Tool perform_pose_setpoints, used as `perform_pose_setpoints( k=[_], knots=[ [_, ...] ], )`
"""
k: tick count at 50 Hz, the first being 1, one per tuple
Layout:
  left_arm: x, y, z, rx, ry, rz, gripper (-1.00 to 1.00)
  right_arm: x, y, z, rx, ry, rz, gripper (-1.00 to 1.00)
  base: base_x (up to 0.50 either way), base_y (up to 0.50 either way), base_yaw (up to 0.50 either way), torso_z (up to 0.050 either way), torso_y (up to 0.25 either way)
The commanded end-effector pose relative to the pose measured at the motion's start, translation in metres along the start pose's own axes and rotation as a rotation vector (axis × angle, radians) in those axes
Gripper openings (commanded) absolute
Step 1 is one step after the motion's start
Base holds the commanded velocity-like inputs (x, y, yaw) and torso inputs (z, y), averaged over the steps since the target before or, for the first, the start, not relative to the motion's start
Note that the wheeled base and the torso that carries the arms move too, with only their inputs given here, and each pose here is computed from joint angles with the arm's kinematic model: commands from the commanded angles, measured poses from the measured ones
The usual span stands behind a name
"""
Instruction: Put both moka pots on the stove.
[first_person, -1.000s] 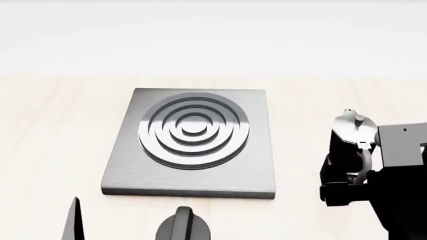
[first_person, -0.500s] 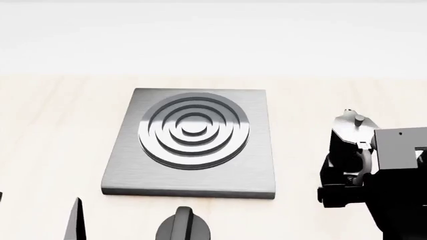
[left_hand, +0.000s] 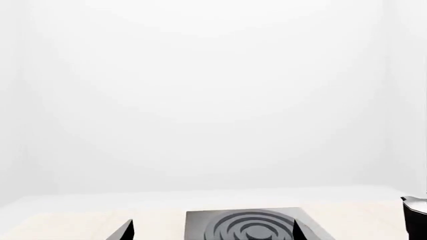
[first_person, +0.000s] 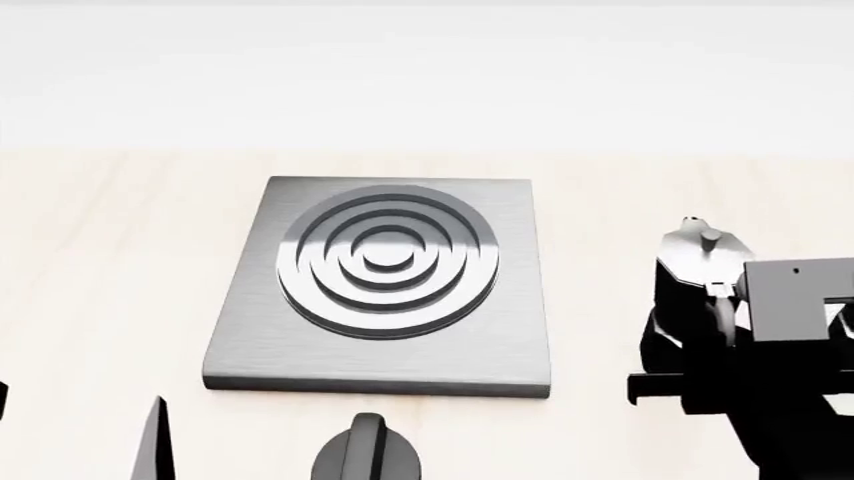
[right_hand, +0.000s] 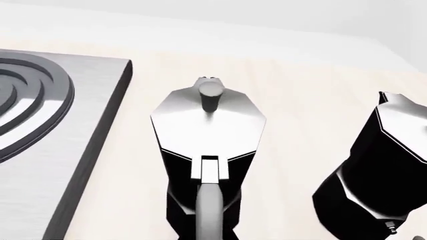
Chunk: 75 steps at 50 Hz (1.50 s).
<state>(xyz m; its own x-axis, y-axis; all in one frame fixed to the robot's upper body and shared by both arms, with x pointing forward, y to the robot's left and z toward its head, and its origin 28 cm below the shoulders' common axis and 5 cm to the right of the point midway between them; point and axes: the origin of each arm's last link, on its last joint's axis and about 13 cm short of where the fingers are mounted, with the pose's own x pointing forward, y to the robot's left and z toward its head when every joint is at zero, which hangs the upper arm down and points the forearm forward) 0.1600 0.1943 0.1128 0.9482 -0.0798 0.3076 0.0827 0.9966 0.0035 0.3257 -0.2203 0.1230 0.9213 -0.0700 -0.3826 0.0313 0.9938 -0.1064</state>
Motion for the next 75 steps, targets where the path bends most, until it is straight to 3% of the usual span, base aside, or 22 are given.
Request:
perform_pose_setpoints(
  k=[1, 24, 43, 54, 75],
  knots=[
    [0.000, 0.000, 0.000, 0.000, 0.001, -0.003, 1.00, -0.002, 0.000, -0.001, -0.015, -0.003, -0.001, -1.00, 0.00, 0.00, 0.00, 0.000, 0.000],
    [0.000, -0.001, -0.001, 0.001, 0.004, -0.004, 1.00, -0.023, 0.005, 0.035, -0.042, -0.196, -0.003, -1.00, 0.00, 0.00, 0.00, 0.000, 0.000],
    [0.000, 0.000, 0.000, -0.010, 0.009, -0.005, 1.00, -0.044, 0.024, 0.071, -0.073, -0.358, 0.092, -1.00, 0.00, 0.00, 0.00, 0.000, 0.001],
    [0.000, 0.001, -0.001, -0.008, 0.010, -0.006, 1.00, -0.037, 0.044, 0.094, -0.071, -0.462, 0.157, -1.00, 0.00, 0.00, 0.00, 0.000, 0.001],
    [0.001, 0.002, -0.002, 0.009, 0.016, -0.010, 1.00, 0.000, 0.086, 0.111, -0.031, -0.502, 0.250, -1.00, 0.00, 0.00, 0.00, 0.000, 0.001]
  ],
)
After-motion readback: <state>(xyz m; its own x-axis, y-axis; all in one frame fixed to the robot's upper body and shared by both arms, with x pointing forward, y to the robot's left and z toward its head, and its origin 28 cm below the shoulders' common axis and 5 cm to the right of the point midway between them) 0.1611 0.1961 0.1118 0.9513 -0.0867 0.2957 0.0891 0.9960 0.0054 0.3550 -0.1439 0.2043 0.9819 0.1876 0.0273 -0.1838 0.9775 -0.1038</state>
